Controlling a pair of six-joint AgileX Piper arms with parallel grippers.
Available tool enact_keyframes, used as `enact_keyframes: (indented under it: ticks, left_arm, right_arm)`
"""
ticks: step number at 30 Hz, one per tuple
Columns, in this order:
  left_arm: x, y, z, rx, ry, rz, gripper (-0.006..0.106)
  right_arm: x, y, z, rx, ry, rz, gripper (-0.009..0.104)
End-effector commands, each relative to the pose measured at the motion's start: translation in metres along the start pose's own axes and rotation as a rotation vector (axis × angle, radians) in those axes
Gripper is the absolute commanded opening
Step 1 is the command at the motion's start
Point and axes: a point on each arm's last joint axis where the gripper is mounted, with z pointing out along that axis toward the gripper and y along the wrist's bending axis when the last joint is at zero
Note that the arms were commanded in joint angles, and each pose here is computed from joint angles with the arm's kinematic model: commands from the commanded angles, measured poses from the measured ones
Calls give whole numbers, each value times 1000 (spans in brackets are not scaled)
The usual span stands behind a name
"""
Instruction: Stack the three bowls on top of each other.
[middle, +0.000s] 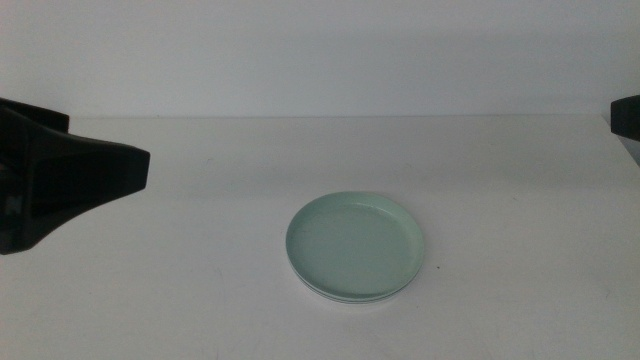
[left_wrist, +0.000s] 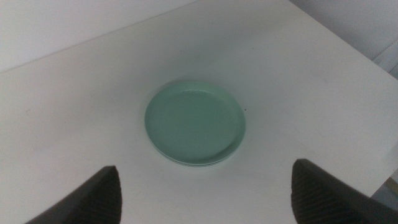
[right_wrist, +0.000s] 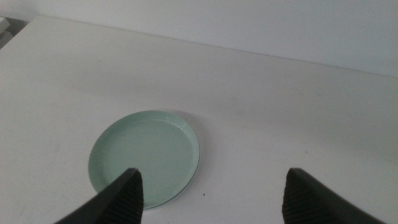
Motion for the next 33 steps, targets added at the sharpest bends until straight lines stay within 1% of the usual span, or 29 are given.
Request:
enact_keyframes:
  ticks: [1,3,5,8,10,12,17,19,22,24,26,31,33]
  left_arm:
    - [-11,-1,-5,-1,-87,-13,90]
    - [-9,6,1,-55,-78,10,90]
    - [-3,13,2,-144,-103,55,90]
    - [11,23,1,-273,-154,135,90]
    - [23,26,2,-322,-201,163,90]
    - [34,27,3,-351,-273,170,90]
    - [77,30,10,-415,-397,162,90]
    - [99,34,14,-450,-410,145,90]
    - [130,37,17,-504,-427,85,90]
    - [149,39,19,-534,-426,44,90]
    - [169,38,21,-560,-424,34,90]
    - [205,35,27,-572,-447,41,90]
    - [216,34,30,-573,-457,43,90]
  right_arm:
    - [-11,1,-8,7,-99,-8,59]
    - [-11,0,-8,11,-100,-11,59]
    - [-11,-2,-9,40,-99,-39,59]
    - [-7,-8,-16,132,-109,-124,59]
    - [-1,-13,-20,202,-144,-186,59]
    - [7,-15,-21,238,-199,-219,59]
    - [49,-16,-20,255,-315,-230,59]
    - [74,-17,-18,252,-308,-225,59]
    - [111,-18,-17,258,-287,-204,59]
    - [134,-20,-16,275,-284,-179,59]
    - [157,-21,-16,298,-289,-148,59]
    - [207,-24,-6,341,-304,-99,59]
    - [216,-25,-4,353,-349,-105,59]
